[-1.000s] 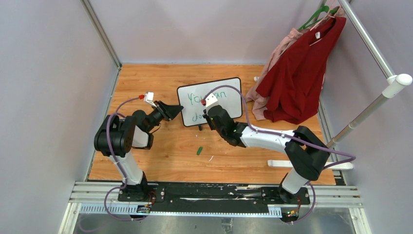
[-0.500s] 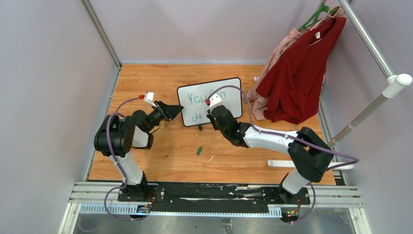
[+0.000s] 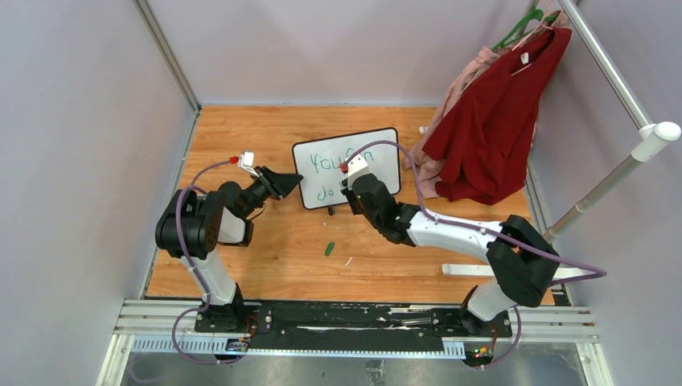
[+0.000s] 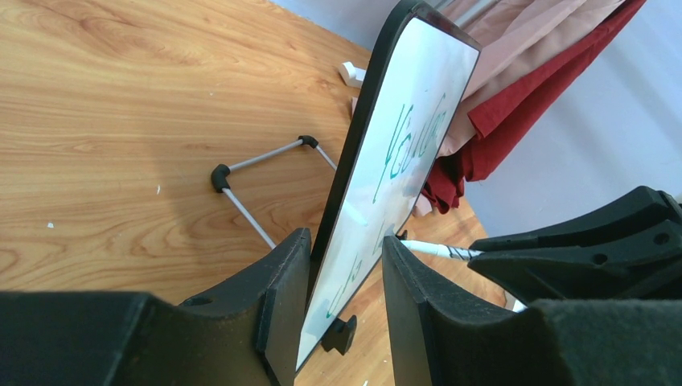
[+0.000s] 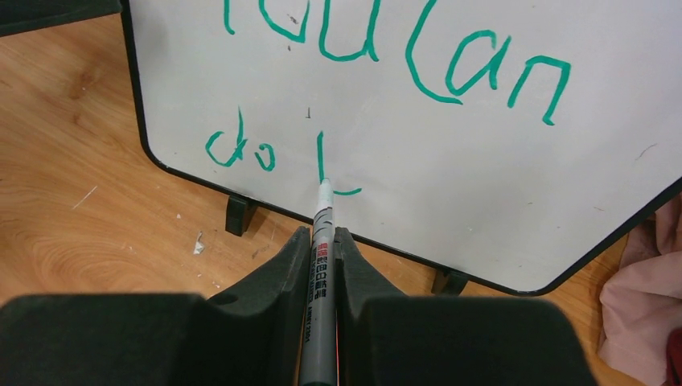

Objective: Write a sentence on the whiteboard

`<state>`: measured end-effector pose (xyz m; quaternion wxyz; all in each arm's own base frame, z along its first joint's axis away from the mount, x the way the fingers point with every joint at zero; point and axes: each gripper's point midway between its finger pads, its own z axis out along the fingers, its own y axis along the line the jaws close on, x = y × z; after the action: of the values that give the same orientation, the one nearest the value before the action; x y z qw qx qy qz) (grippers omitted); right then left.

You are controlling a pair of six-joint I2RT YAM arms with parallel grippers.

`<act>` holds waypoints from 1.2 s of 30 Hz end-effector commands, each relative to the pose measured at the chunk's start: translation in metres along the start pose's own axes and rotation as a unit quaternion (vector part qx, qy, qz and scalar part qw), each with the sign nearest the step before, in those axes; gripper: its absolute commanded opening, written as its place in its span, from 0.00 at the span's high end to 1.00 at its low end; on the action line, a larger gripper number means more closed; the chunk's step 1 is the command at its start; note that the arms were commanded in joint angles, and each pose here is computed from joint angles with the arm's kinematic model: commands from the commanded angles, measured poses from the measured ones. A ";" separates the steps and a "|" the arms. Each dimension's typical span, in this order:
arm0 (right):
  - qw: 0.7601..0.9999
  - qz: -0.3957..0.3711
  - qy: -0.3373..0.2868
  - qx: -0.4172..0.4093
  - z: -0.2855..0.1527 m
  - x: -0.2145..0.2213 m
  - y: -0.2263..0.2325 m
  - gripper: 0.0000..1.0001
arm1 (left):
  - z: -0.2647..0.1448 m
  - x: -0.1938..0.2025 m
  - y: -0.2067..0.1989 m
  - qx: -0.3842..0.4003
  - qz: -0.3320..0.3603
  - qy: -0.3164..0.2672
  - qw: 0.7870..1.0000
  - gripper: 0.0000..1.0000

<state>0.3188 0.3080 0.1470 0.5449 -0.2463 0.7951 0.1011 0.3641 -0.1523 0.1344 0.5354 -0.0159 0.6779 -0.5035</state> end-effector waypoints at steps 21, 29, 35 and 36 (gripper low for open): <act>1.000 0.010 -0.005 -0.013 0.018 -0.013 0.017 1.00 | 0.000 -0.008 -0.016 0.027 0.029 -0.012 0.999 0.57; 1.000 0.019 0.007 0.003 0.024 -0.003 0.008 1.00 | 0.000 -0.008 -0.017 0.027 0.030 -0.013 0.999 0.57; 0.999 0.024 0.008 0.021 0.022 -0.002 -0.006 1.00 | 0.000 -0.007 -0.015 0.026 0.028 -0.011 0.999 0.57; 0.999 0.025 0.008 0.025 0.021 -0.001 -0.008 1.00 | 0.000 -0.007 -0.015 0.026 0.028 -0.011 0.999 0.57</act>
<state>0.3270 0.3259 0.1306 0.5263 -0.2468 0.8062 0.1102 0.3640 -0.1523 0.1358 0.5366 -0.0151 0.6768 -0.5037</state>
